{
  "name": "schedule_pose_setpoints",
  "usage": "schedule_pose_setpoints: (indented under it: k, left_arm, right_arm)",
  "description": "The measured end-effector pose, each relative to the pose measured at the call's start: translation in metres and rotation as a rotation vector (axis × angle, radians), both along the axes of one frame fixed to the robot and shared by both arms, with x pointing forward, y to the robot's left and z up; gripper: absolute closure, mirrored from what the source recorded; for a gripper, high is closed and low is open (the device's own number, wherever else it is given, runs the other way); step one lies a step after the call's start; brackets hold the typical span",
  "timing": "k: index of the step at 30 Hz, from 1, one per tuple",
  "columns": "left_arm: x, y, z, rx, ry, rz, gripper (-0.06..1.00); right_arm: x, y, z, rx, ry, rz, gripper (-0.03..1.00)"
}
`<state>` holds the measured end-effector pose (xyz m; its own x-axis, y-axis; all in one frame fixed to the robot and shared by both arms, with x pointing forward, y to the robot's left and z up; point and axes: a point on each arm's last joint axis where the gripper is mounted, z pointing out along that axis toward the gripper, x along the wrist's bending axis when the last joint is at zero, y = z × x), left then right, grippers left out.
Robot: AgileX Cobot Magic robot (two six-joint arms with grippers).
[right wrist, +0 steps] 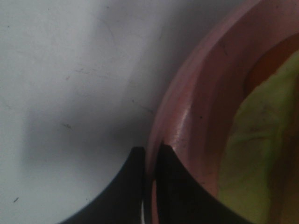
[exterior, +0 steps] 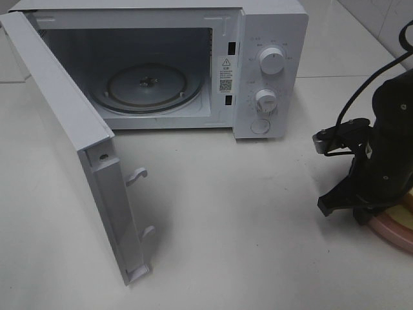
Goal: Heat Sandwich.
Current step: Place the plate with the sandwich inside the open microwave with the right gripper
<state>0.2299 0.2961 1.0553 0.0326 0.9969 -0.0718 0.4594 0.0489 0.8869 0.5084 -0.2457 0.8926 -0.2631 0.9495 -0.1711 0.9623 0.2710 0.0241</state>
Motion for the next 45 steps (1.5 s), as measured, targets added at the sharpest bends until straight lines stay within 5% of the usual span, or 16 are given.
schedule_pose_setpoints:
  k: [18,45]
  left_arm:
    - [0.000,0.000,0.000,0.000,0.000,0.000,-0.02]
    - [0.000,0.000,0.000,0.000,0.000,0.000,-0.02]
  right_arm:
    - [-0.012,0.019,0.004,-0.142,0.024,0.036,0.94]
    - [-0.041,0.043,0.055,-0.184,-0.038,0.121,0.94]
